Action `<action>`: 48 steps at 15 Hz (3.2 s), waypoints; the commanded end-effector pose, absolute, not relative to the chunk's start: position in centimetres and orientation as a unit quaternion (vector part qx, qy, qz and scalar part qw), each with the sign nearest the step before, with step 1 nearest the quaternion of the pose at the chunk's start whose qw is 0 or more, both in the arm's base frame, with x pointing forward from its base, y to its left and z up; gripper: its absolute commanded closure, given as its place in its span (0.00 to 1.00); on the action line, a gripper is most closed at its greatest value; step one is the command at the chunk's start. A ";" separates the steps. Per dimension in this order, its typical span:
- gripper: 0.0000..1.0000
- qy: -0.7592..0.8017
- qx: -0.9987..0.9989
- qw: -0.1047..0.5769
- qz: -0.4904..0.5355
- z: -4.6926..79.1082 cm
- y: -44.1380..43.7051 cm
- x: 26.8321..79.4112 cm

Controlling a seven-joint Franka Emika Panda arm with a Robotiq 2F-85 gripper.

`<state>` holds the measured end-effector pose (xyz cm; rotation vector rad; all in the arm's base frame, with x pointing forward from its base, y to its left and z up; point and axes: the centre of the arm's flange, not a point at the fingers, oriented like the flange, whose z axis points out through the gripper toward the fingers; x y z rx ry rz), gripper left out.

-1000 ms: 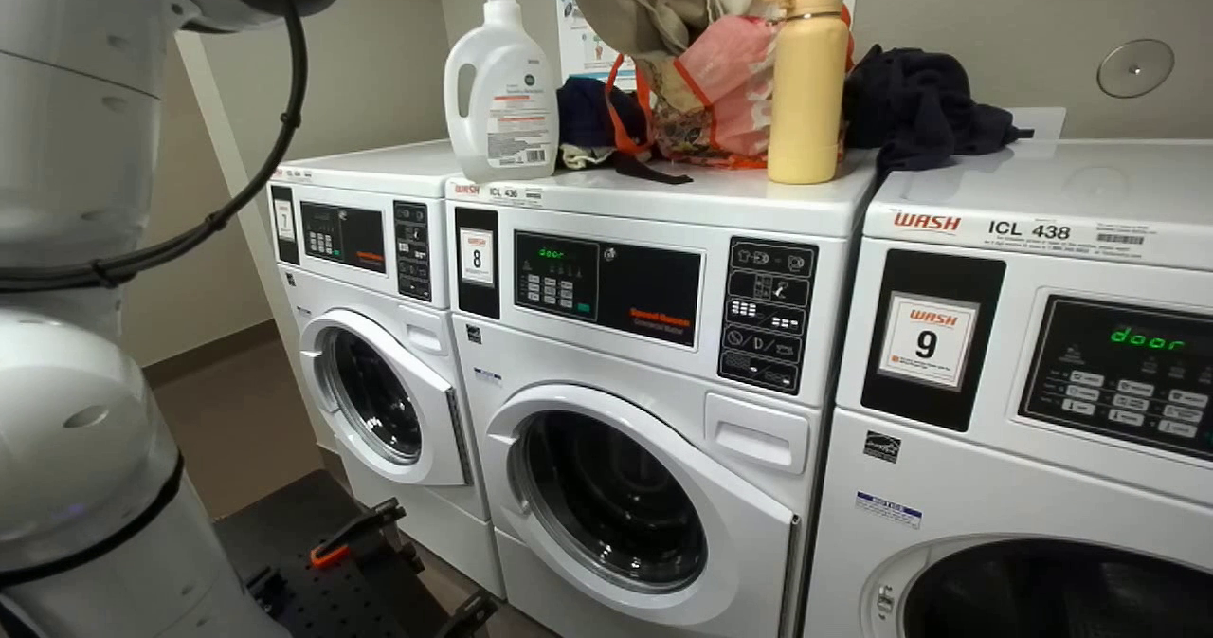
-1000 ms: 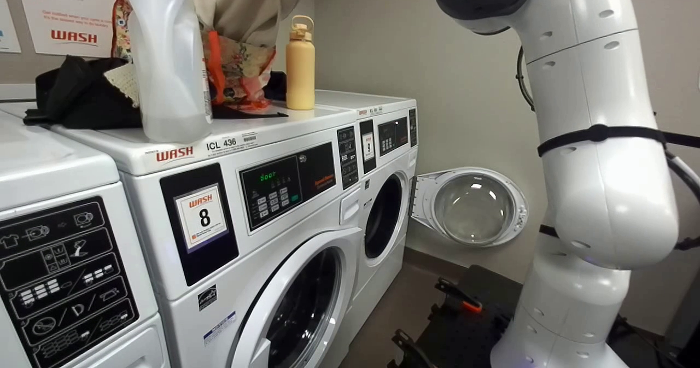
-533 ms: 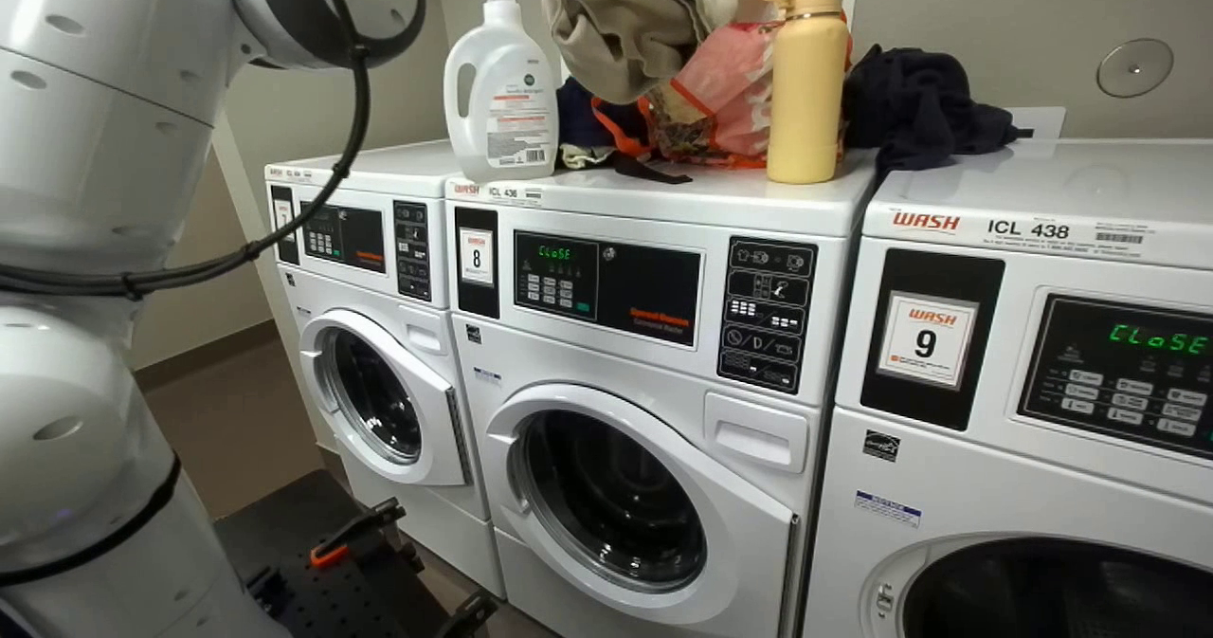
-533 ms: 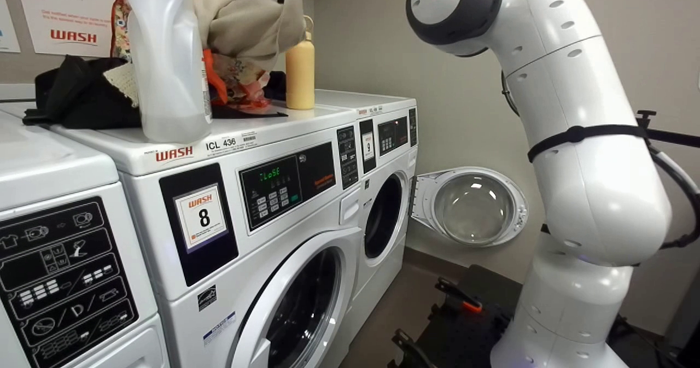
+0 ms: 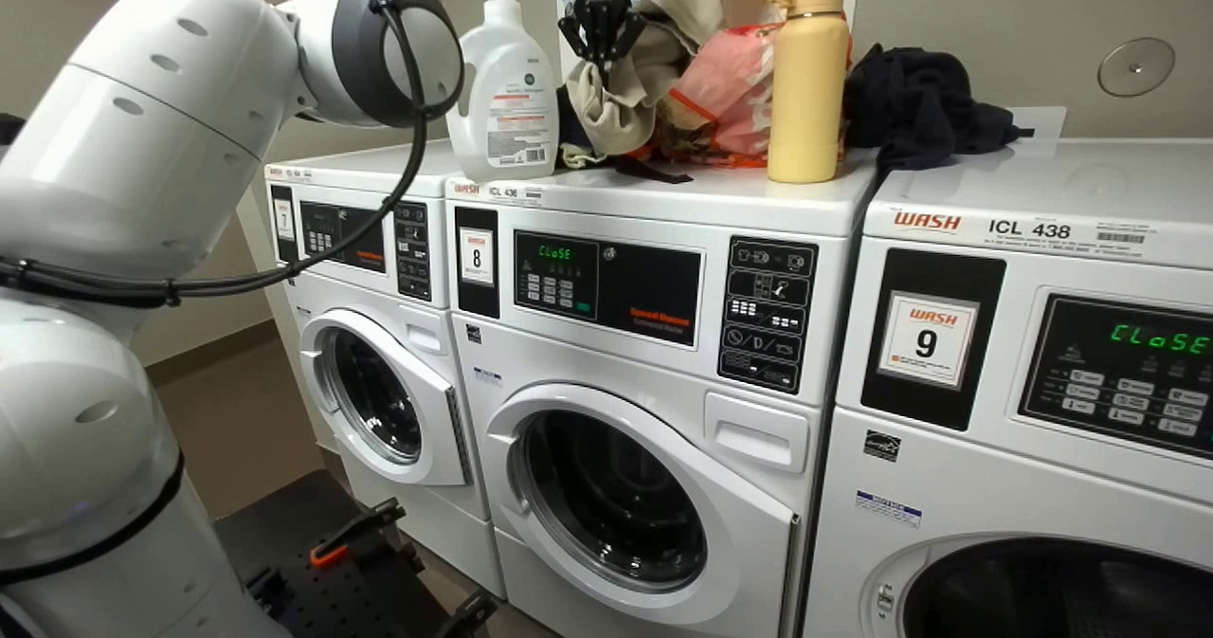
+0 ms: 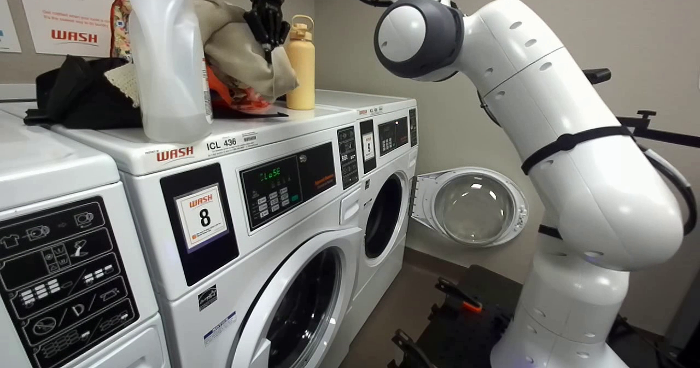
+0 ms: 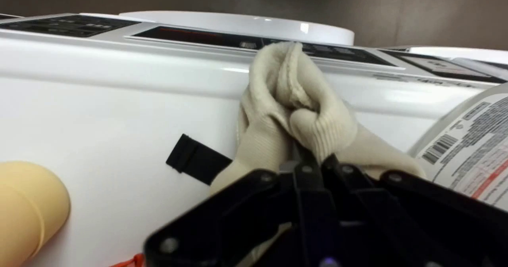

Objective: Remove the beige clothing from the bag

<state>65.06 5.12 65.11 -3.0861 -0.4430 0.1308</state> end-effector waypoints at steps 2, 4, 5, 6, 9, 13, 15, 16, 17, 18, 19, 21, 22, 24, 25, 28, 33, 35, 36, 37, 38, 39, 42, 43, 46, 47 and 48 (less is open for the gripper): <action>0.99 -0.116 -0.992 -0.043 0.005 62.2 5.3 64.1; 0.67 -0.105 -0.993 -0.052 -0.004 62.3 5.0 64.4; 0.61 -0.101 -0.993 -0.059 -0.011 63.2 4.7 64.5; 0.53 -0.097 -0.993 -0.066 -0.024 64.5 4.4 64.5; 0.31 -0.092 -0.990 -0.087 -0.064 69.5 3.7 63.8; 0.00 -0.106 -0.974 -0.111 -0.164 78.0 4.1 62.5; 0.00 -0.115 -0.961 -0.117 -0.222 81.1 4.6 63.0; 0.00 -0.121 -0.954 -0.119 -0.247 82.1 4.8 63.4; 0.00 -0.125 -0.947 -0.122 -0.268 82.7 5.0 64.3; 0.00 -0.126 -0.942 -0.122 -0.288 82.9 5.1 65.2; 0.00 -0.127 -0.937 -0.121 -0.302 82.6 5.1 66.5; 0.00 -0.130 -0.931 -0.119 -0.319 81.4 5.2 69.0; 0.00 -0.132 -0.929 -0.114 -0.326 80.6 5.2 70.2; 0.00 -0.137 -0.927 -0.101 -0.333 78.7 5.5 72.7; 0.00 -0.141 -0.927 -0.093 -0.336 77.7 5.8 74.0; 0.00 -0.151 -0.927 -0.069 -0.336 75.0 6.5 76.4; 0.28 -0.155 -0.940 -0.051 -0.299 72.0 7.3 77.8; 0.42 -0.155 -0.942 -0.051 -0.293 71.6 7.3 77.8; 0.51 -0.154 -0.942 -0.050 -0.293 71.6 7.3 77.8; 0.58 -0.154 -0.942 -0.049 -0.293 71.6 7.2 77.7; 0.66 -0.154 -0.942 -0.047 -0.296 71.7 7.2 77.6; 0.73 -0.154 -0.941 -0.044 -0.298 71.8 7.1 77.5; 0.94 -0.153 -0.940 -0.033 -0.304 72.5 6.9 76.7; 0.99 -0.153 -0.938 -0.028 -0.308 73.2 6.8 76.0; 0.97 -0.153 -0.933 -0.019 -0.324 75.7 6.6 73.8; 0.98 -0.155 -0.931 -0.016 -0.330 76.9 6.5 72.7; 0.98 -0.156 -0.929 -0.014 -0.335 77.8 6.5 71.8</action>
